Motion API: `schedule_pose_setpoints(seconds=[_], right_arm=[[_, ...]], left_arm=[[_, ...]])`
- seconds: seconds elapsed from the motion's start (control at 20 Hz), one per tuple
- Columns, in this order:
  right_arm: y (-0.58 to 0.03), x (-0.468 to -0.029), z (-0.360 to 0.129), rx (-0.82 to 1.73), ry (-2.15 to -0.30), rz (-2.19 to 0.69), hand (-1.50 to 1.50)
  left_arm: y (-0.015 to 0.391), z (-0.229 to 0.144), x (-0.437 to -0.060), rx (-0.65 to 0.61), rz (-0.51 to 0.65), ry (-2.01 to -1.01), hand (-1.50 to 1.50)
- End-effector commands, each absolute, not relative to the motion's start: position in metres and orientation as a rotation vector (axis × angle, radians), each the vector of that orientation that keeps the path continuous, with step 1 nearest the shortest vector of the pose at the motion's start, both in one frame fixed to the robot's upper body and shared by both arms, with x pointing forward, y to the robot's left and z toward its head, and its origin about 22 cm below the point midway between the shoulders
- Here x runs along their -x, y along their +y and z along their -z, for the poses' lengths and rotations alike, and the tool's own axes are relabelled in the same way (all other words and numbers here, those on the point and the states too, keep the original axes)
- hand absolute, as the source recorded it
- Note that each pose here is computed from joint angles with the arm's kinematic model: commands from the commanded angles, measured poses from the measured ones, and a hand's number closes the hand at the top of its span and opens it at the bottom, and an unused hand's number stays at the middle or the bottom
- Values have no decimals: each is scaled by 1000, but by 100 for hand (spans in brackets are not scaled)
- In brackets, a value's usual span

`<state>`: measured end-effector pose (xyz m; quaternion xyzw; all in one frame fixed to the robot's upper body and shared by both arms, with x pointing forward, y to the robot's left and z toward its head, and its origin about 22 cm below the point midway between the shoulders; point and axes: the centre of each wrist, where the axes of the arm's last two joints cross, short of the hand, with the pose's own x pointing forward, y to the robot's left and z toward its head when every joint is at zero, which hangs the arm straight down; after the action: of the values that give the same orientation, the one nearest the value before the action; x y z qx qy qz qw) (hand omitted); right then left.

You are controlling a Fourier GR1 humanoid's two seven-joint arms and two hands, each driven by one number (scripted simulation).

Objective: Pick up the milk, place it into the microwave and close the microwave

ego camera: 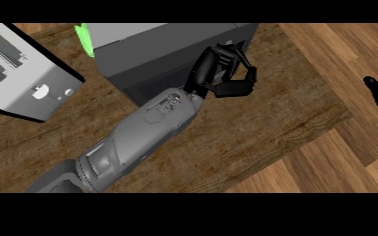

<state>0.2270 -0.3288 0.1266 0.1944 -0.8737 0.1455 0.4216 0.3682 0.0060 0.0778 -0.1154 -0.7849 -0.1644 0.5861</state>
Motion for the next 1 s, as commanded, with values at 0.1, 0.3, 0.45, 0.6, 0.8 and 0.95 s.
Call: schedule_pose_setpoints(seconds=[0.1, 0.3, 0.45, 0.6, 0.8, 0.95], right_arm=[[-335, -231, -138, -467, -2195, -378, -150], [-340, -233, -147, -447, -2192, -414, -150], [-341, -235, -154, -437, -2203, -425, -150], [-343, -235, -153, -463, -2195, -411, -150], [-346, -237, -155, -475, -2186, -411, -150], [-348, -239, -159, -479, -2188, -407, -150]], left_arm=[[-14, -92, -370, 275, 427, -1866, 150], [-15, -96, -371, 273, 405, -1880, 150], [-15, -94, -369, 265, 402, -1886, 150], [-16, -93, -368, 255, 392, -1898, 150], [-17, -95, -368, 255, 367, -1893, 150], [-17, -94, -367, 251, 373, -1907, 150]])
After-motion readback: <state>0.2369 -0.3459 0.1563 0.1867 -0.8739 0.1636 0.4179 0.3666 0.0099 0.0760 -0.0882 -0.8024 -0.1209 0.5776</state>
